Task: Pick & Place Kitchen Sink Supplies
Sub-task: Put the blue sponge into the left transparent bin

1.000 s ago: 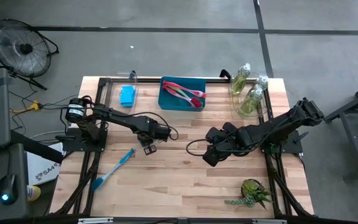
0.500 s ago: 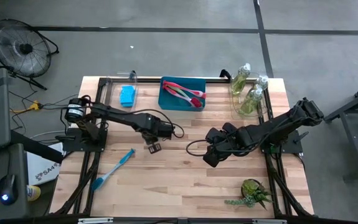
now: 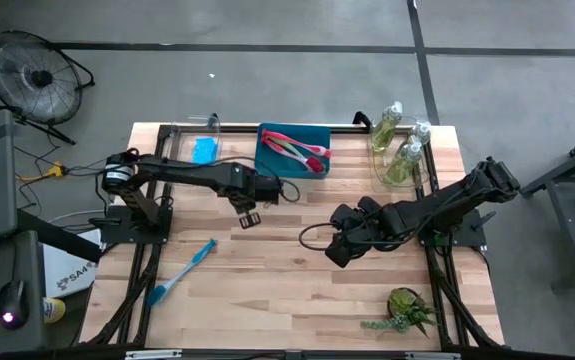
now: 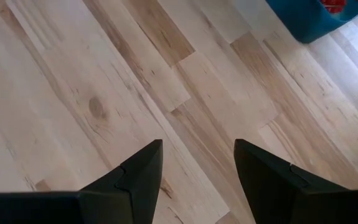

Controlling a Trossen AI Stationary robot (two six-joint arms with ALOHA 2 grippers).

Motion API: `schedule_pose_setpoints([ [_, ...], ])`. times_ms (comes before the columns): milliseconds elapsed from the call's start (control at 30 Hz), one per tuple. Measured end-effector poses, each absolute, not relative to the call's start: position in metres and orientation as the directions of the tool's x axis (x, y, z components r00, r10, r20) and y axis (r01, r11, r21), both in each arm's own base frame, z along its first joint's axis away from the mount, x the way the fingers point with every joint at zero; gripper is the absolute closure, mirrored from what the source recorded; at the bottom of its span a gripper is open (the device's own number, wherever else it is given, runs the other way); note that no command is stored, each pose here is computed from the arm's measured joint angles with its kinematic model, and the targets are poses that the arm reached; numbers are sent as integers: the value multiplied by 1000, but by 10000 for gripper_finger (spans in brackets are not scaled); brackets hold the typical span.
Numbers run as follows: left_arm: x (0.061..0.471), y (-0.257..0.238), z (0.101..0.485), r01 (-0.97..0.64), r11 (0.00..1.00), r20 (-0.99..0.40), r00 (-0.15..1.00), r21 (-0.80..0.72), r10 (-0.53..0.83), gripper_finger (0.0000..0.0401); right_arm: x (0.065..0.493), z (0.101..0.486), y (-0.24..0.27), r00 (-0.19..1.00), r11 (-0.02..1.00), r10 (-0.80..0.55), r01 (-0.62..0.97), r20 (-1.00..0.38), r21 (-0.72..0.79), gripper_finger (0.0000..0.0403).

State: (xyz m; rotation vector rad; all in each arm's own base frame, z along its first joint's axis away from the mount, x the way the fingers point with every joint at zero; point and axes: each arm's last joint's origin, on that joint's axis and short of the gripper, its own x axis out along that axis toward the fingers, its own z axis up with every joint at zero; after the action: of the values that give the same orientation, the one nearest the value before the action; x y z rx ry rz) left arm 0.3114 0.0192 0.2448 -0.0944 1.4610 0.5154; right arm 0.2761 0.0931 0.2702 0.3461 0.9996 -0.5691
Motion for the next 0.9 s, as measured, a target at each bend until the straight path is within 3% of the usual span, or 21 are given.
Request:
schedule_pose_setpoints([
  [333, 285, 54, 281, -427, 863, -940, 80, 268, 332, 318, 276, 270, 93, 415, 808, -276, 589, -867, 24, 210],
  [900, 218, 135, 318, -459, 800, -900, 1, 386, 435, 318, 290, 273, 72, 459, 748, -304, 658, -835, 89, 210],
])
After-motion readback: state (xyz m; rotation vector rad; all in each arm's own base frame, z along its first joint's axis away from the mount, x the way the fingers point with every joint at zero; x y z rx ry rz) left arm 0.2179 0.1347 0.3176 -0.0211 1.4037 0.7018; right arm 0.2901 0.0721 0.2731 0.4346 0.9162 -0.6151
